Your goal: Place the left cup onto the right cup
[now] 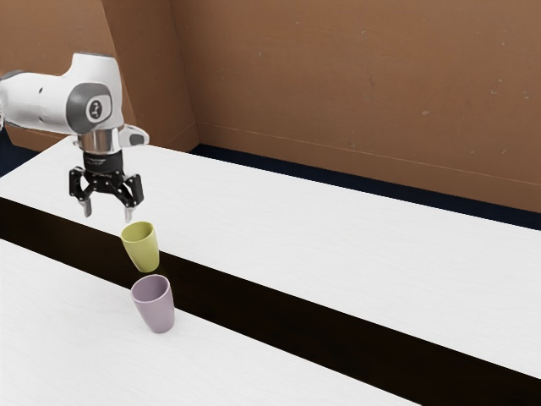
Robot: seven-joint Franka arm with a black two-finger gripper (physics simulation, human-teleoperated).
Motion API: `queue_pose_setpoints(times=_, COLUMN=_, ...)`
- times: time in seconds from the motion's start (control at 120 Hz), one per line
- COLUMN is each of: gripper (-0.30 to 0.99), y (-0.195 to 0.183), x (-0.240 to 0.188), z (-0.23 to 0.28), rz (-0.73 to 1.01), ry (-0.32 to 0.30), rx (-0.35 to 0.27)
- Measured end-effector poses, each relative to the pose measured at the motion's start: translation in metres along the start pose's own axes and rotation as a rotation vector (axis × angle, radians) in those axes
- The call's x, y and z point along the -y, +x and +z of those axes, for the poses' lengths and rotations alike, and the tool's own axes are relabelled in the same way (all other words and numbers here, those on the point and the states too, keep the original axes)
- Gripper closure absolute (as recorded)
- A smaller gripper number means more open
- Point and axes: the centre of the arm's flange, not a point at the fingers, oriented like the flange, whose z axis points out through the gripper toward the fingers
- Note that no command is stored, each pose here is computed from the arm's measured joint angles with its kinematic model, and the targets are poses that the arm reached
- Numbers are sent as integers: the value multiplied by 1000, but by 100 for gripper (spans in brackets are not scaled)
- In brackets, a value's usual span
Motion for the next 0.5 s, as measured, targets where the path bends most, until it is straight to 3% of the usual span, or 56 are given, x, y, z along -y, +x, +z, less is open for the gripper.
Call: queue_pose_setpoints(times=0.5, gripper=0, y=19, x=19, z=37, rz=10, ry=-30, rx=15)
